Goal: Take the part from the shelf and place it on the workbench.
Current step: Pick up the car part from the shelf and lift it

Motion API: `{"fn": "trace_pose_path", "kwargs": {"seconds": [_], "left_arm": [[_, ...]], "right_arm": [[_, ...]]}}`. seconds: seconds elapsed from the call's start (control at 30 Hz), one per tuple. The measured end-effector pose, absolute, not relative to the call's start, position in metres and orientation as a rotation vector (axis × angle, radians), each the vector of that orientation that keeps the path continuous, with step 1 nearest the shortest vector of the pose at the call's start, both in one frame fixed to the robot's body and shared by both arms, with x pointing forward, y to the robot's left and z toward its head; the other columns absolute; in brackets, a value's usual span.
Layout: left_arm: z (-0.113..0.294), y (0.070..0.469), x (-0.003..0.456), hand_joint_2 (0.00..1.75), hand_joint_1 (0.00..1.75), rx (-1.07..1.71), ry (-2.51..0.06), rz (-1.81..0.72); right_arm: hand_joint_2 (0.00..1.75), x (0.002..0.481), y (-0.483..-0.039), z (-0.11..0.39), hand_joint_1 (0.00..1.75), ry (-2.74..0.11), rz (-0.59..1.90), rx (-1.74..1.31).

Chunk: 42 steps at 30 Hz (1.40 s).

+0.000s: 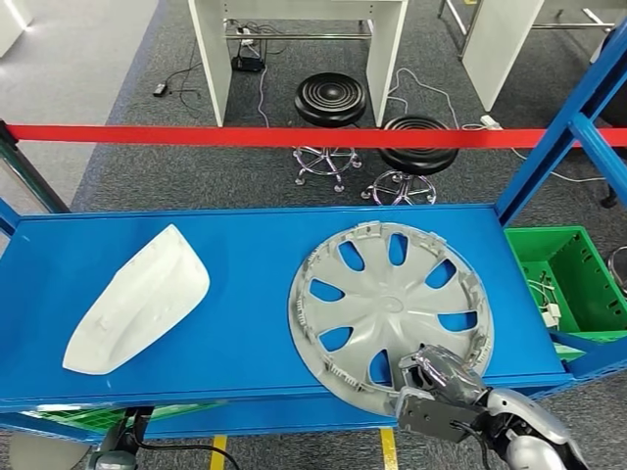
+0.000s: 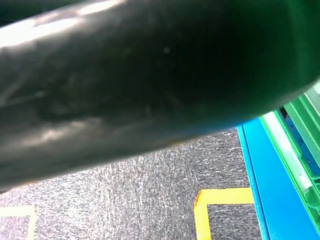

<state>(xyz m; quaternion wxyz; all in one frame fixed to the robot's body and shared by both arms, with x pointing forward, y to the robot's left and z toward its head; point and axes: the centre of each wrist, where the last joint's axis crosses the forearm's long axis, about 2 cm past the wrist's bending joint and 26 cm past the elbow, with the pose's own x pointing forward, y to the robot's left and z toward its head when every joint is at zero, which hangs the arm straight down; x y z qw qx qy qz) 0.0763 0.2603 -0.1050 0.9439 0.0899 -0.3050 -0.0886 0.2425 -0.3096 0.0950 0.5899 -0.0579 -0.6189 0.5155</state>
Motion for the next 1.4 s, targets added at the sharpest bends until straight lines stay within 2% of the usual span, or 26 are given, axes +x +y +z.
{"fn": "trace_pose_path", "kwargs": {"seconds": [0.63, 1.37, 1.4], "left_arm": [[-0.105, 0.26, 0.076, 0.0, 0.0, 0.182, -0.622, -0.179], [-0.107, 0.266, 0.067, 0.0, 0.0, 0.206, -0.595, -0.185], [-0.107, 0.267, 0.066, 0.0, 0.0, 0.208, -0.593, -0.186]], "right_arm": [[1.75, 0.247, -0.308, 0.099, 1.75, -1.472, 1.197, -0.159], [1.75, 0.231, -0.275, 0.137, 1.75, -1.843, 1.11, -0.332], [1.75, 0.23, -0.274, 0.138, 1.67, -1.847, 1.107, -0.331]]}}
